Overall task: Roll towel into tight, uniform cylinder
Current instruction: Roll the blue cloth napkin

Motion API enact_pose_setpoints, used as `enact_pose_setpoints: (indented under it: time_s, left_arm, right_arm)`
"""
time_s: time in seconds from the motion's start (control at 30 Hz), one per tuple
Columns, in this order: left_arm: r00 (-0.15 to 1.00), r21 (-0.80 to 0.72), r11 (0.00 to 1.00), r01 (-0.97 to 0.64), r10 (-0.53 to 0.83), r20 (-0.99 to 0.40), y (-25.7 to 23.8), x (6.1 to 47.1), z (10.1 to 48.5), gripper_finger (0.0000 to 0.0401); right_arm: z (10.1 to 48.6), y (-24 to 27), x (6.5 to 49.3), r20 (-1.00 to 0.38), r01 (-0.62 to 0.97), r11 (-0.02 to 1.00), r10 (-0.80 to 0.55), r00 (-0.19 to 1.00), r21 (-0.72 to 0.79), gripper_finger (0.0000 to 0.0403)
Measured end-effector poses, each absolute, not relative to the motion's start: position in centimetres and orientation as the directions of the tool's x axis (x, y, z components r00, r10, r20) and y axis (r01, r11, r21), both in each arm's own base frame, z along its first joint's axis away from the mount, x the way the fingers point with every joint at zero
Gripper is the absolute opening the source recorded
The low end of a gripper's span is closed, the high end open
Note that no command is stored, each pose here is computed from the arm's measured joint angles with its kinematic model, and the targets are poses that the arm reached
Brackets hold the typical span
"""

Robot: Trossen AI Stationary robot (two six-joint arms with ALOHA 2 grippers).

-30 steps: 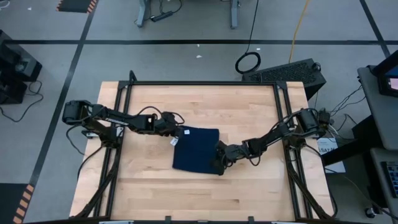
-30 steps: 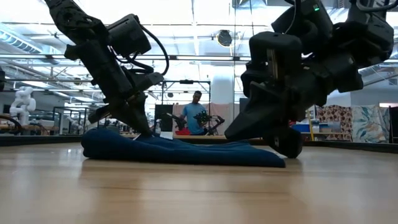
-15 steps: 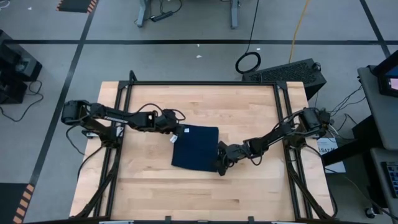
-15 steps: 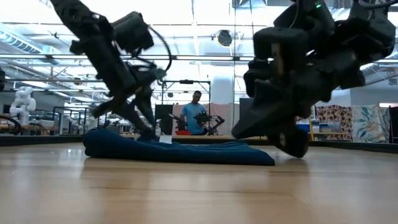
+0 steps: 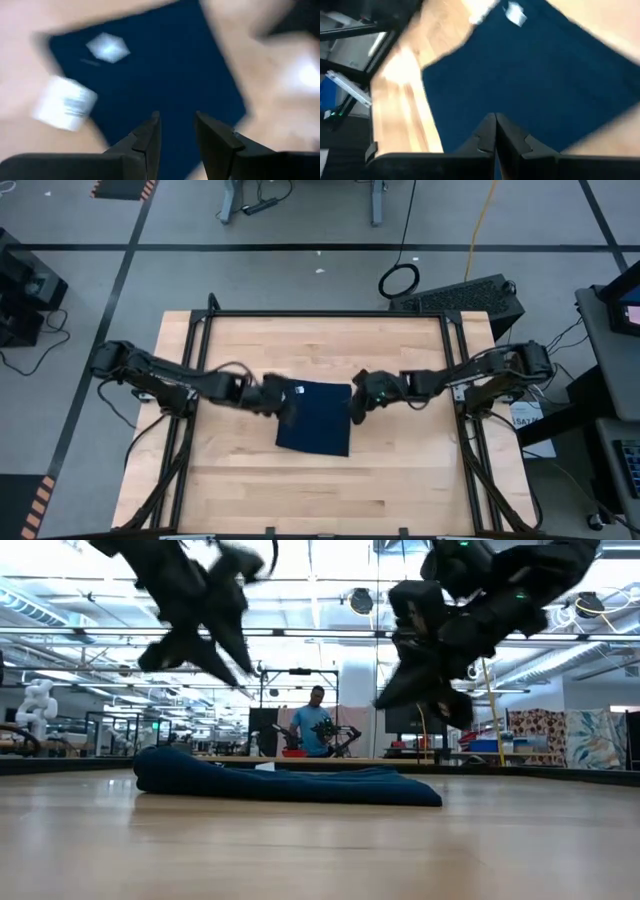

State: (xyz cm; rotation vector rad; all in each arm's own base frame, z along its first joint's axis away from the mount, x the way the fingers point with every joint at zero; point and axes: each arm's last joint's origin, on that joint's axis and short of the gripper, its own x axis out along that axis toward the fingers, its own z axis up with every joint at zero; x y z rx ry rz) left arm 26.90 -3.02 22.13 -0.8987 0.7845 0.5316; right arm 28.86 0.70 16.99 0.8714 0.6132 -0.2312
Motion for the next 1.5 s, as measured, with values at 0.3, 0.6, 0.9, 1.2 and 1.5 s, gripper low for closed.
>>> enact_pose_setpoints:
  time_s: [0.3,0.6,0.9,1.2,1.5]
  left_arm:
    - [0.648,-0.583,0.573,-0.576,-0.114,-0.753,-10.7,27.8,19.8,0.0121]
    - [0.478,-0.386,0.609,-0.692,-0.013,-0.878,-11.0,29.0,13.6,0.0121]
    - [0.359,-0.239,0.617,-0.75,0.077,-0.93,-8.3,28.6,13.2,0.0121]
    - [0.263,-0.099,0.752,-0.652,0.102,-0.959,-5.3,27.6,14.3,0.0121]
    - [0.294,-0.088,0.812,-0.577,0.106,-0.95,-1.5,28.5,15.5,0.0121]
  right_arm:
    - [17.6,-3.0,30.8,-0.682,0.443,0.758,0.004,0.731,0.479,0.0]
    - [13.0,-4.9,31.8,-0.831,0.542,0.741,0.04,0.555,0.398,0.0]
    - [11.4,-3.2,30.8,-0.893,0.606,0.669,0.219,0.392,0.43,0.0]
    - [13.6,0.0,28.7,-0.939,0.726,0.596,0.193,0.285,0.343,0.0]
    - [15.8,2.8,28.5,-0.914,0.776,0.487,0.155,0.376,0.402,0.0]
